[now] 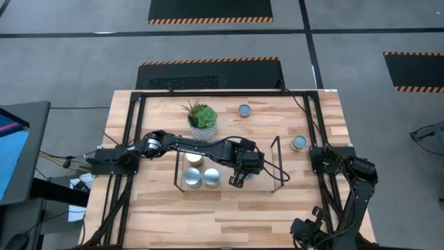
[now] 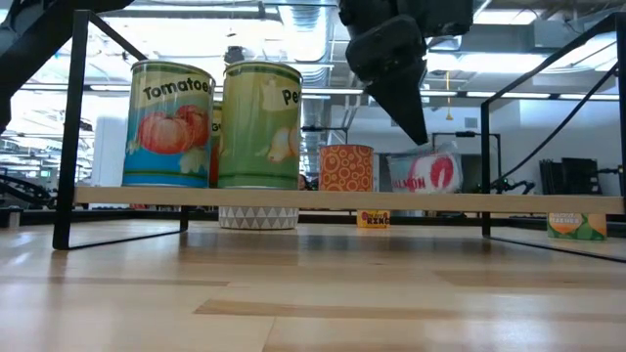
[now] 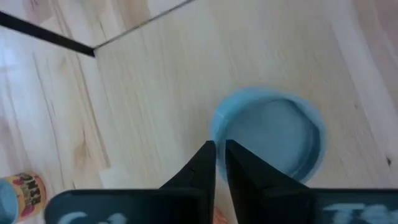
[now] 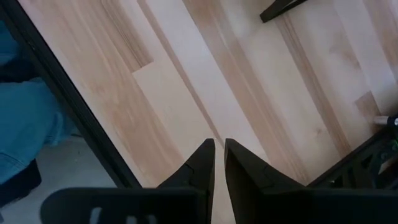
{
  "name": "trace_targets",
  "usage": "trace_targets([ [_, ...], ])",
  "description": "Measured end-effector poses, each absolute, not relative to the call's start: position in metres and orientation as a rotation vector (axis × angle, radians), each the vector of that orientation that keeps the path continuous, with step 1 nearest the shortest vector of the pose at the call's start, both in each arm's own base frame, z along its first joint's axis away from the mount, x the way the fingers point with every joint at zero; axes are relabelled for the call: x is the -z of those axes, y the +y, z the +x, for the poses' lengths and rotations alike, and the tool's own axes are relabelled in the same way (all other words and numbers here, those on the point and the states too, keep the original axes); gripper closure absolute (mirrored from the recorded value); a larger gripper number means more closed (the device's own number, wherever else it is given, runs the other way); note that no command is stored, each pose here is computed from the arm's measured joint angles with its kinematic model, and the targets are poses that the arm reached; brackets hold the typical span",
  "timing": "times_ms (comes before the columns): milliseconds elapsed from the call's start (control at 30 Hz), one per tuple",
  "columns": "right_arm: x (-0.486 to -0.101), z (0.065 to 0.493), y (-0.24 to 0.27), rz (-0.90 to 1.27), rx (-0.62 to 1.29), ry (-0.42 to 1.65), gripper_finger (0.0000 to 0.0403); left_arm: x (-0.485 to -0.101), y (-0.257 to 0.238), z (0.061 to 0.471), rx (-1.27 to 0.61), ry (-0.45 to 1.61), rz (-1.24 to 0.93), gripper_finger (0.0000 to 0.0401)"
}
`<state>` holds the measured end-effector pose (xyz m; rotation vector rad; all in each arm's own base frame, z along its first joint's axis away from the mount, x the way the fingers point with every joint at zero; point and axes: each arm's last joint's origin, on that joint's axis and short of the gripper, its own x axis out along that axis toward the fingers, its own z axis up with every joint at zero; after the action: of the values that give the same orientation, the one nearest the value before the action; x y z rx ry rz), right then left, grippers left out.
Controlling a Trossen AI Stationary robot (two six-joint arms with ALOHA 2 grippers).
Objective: Pick and place cans onto a shelf
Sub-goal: Put the canned salmon on the shelf, then put the canned pineapple rings on the shelf
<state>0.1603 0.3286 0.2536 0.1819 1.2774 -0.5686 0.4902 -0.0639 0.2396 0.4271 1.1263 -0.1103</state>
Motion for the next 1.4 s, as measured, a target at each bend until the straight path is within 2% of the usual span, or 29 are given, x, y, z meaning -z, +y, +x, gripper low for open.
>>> trace_targets([
  [233, -0.254, 0.16, 0.329, 0.189, 0.566, 1.276, 0.0342, -0.242, -0.065, 0.495, 0.149, 1.063, 0.459, 0.0343],
  [333, -0.254, 0.161, 0.329, 0.189, 0.566, 1.276, 0.0342, -0.25, -0.066, 0.497, 0.151, 1.032, 0.551, 0.0335],
  [433, -0.254, 0.161, 0.329, 0.185, 0.565, 1.277, 0.0342, -0.282, -0.068, 0.494, 0.127, 0.978, 0.681, 0.0333],
  [567, -0.254, 0.161, 0.329, 0.18, 0.567, 1.266, 0.0342, -0.329, -0.07, 0.468, 0.07, 0.916, 0.811, 0.0333],
  [767, -0.253, 0.162, 0.328, 0.168, 0.567, 1.24, 0.0342, -0.424, -0.06, 0.39, -0.052, 0.812, 0.595, 0.0333],
  [967, -0.254, 0.164, 0.327, 0.114, 0.551, 1.153, 0.0342, -0.471, -0.041, 0.289, -0.191, 0.951, 0.355, 0.0333],
  [1033, -0.256, 0.166, 0.326, 0.043, 0.515, 1.084, 0.0342, -0.485, -0.035, 0.264, -0.253, 0.873, 0.223, 0.0333],
  [1133, -0.258, 0.173, 0.323, -0.148, 0.439, 0.947, 0.0342, -0.49, -0.033, 0.228, -0.223, 0.847, 0.145, 0.0333],
  [1233, -0.263, 0.186, 0.316, -0.332, 0.406, 0.825, 0.0342, -0.478, -0.029, 0.2, -0.335, 0.869, 0.114, 0.0333],
  [1400, -0.275, 0.221, 0.292, -0.59, 0.469, 0.618, 0.0342, -0.424, -0.032, 0.188, -0.342, 0.917, 0.1, 0.0333],
])
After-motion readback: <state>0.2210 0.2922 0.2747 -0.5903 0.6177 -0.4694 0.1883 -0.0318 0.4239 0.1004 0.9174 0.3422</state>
